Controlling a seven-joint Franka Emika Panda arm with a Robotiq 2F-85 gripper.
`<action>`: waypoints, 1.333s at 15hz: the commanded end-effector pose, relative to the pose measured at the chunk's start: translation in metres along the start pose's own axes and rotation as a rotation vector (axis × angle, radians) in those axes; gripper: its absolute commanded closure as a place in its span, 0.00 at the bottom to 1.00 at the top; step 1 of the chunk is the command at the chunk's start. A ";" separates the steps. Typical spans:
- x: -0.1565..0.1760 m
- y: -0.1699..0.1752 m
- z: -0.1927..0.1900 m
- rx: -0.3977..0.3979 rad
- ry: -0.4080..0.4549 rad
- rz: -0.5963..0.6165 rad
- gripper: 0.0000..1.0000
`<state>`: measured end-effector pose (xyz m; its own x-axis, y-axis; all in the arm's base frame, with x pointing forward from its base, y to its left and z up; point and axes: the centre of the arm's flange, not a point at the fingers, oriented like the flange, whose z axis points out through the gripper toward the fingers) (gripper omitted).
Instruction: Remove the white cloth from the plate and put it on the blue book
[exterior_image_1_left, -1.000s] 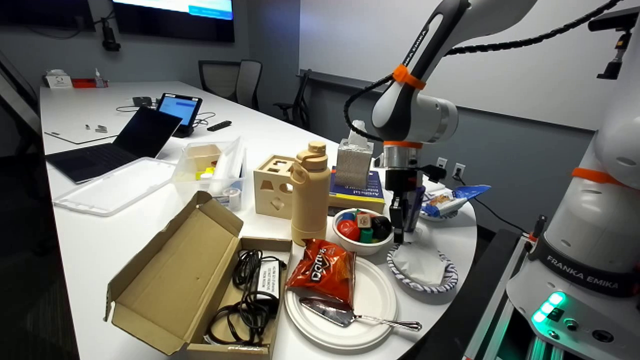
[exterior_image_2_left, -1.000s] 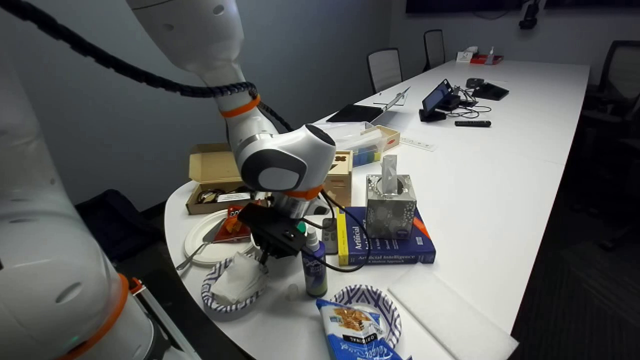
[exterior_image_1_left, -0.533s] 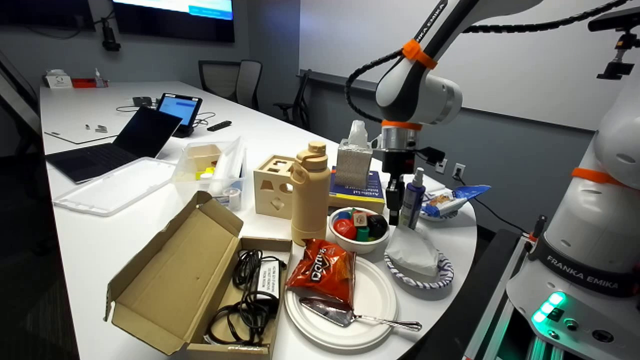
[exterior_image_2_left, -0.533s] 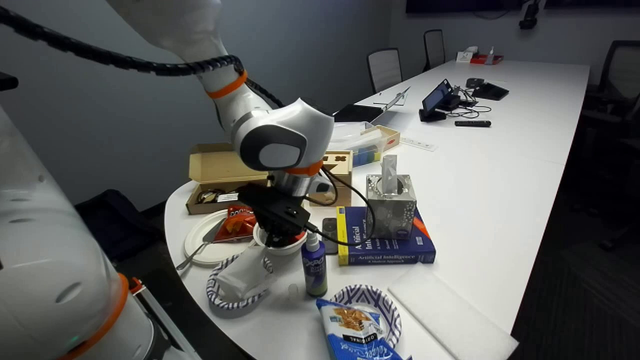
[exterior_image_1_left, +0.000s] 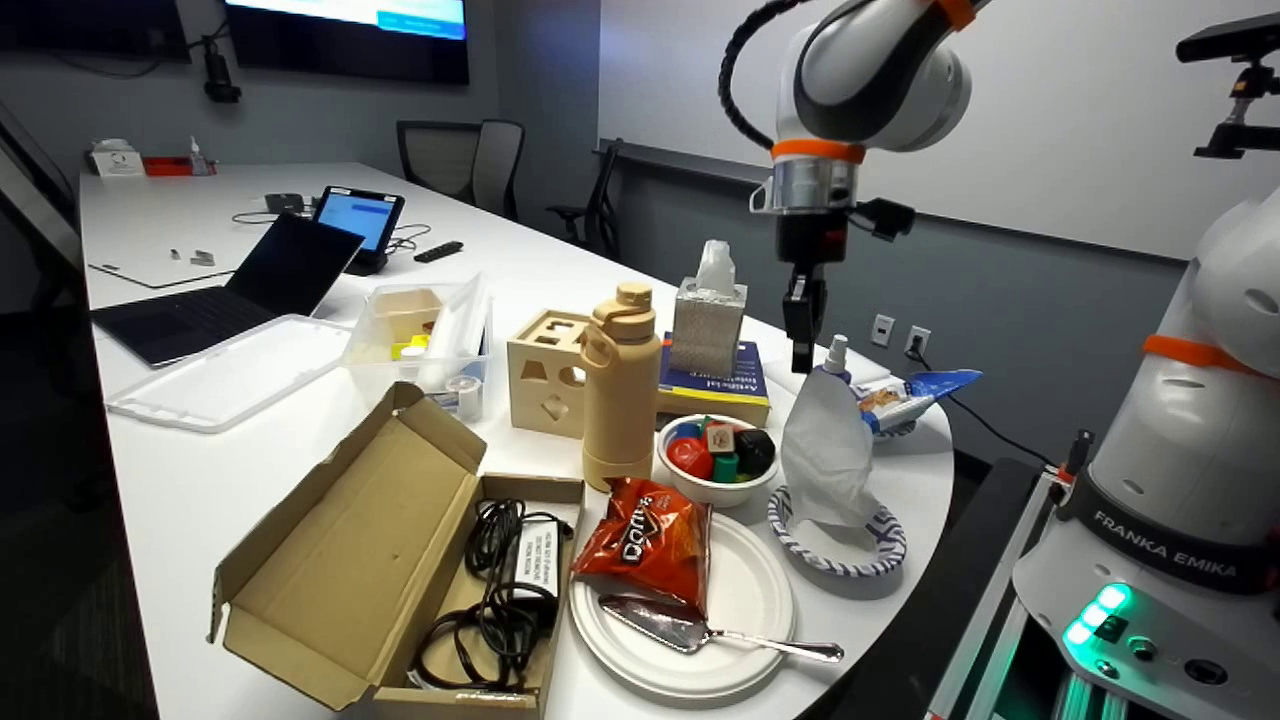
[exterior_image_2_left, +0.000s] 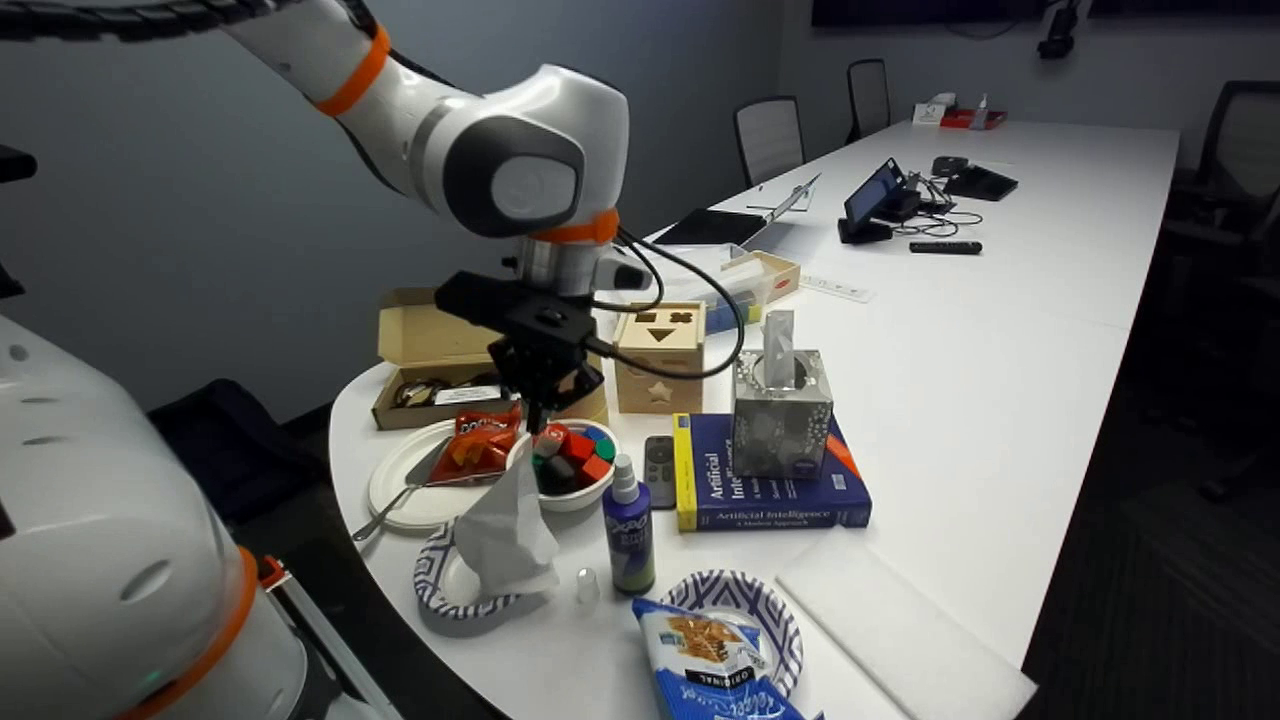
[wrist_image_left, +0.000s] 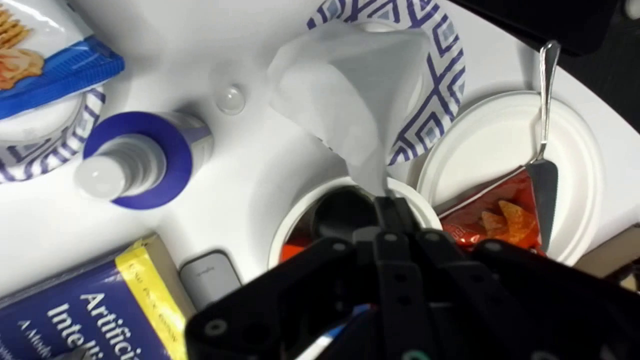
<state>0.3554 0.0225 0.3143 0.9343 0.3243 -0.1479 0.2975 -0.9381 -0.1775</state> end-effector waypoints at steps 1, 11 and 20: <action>-0.048 -0.046 -0.060 -0.117 0.099 -0.023 1.00; -0.081 -0.081 -0.209 -0.466 0.490 0.105 1.00; -0.043 0.035 -0.195 -0.854 0.610 0.303 1.00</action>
<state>0.3277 -0.0178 0.5389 0.8569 0.2001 0.4751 -0.0485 -0.8862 0.4607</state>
